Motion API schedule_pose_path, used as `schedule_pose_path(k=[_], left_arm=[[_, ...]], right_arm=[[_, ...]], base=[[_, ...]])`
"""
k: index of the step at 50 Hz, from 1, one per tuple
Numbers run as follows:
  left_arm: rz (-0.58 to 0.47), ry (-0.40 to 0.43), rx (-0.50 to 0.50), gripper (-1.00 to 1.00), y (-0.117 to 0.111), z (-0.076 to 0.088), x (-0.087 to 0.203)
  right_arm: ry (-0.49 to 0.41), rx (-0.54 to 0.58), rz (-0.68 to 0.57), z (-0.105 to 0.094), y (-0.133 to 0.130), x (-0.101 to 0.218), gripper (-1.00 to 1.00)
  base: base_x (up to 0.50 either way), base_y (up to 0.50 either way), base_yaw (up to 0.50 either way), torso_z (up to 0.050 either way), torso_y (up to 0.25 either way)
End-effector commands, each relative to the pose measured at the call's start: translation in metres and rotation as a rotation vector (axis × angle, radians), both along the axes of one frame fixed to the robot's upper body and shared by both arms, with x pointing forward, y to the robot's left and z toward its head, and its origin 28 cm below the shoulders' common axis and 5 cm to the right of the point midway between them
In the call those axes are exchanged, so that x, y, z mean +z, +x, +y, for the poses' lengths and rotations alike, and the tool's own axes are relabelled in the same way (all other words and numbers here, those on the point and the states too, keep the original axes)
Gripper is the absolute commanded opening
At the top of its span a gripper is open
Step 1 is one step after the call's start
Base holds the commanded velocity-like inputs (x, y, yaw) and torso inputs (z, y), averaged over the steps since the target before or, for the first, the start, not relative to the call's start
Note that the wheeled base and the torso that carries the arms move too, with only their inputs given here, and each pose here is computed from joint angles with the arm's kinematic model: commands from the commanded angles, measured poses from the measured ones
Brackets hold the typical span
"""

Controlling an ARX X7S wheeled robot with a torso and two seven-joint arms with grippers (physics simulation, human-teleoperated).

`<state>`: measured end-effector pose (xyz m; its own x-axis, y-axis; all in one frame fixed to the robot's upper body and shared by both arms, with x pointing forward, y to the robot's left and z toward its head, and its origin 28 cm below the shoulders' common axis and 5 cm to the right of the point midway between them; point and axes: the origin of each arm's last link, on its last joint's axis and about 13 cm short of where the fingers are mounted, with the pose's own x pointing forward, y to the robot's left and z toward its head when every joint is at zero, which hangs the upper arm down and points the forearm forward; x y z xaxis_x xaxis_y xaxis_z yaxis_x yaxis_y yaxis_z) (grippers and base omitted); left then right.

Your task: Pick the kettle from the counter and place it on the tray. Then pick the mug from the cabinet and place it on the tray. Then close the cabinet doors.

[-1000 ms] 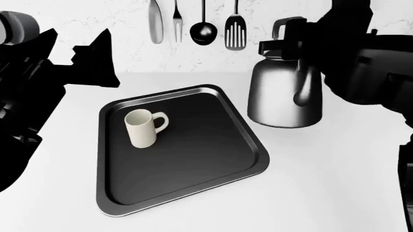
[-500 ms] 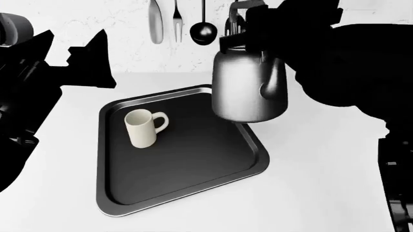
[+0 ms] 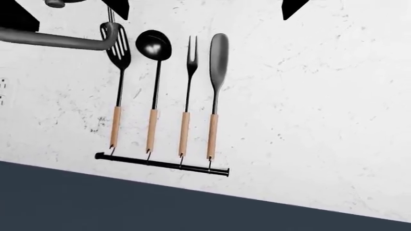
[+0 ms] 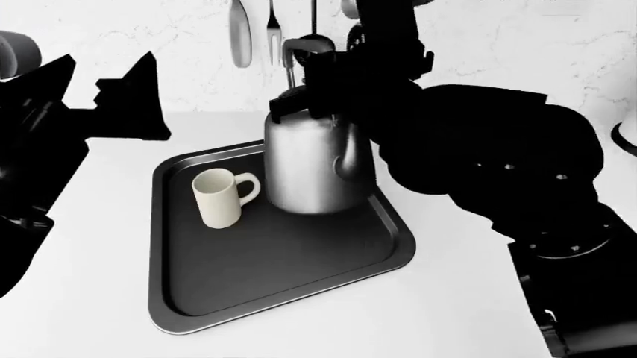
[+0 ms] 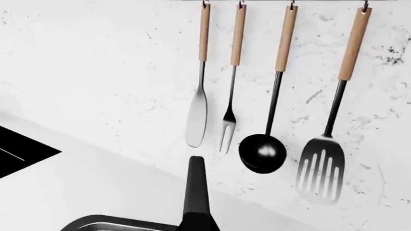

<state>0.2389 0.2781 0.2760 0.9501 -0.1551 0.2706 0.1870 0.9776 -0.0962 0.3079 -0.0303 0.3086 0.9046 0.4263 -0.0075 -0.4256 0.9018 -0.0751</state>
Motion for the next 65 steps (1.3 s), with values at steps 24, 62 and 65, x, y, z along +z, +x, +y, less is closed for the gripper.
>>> schedule_pose_path(k=[24,62,65], left_arm=[[0.016,-0.016,0.009,1.00,0.002,0.004,-0.008],[0.017,-0.030,0.018,1.00,0.001,0.006,-0.008],[0.017,-0.031,0.018,1.00,0.001,0.006,-0.008]], right_arm=[[0.069,-0.057,-0.093,-0.001,0.010,-0.020,-1.00],[0.033,-0.028,-0.062,-0.005,0.008,-0.027,1.00],[0.015,-0.018,-0.055,-0.005,0.007,-0.027,1.00]], base=[[0.00,0.00,0.00,0.002,0.004],[0.00,0.00,0.00,0.001,0.003],[0.00,0.00,0.00,0.003,0.003]])
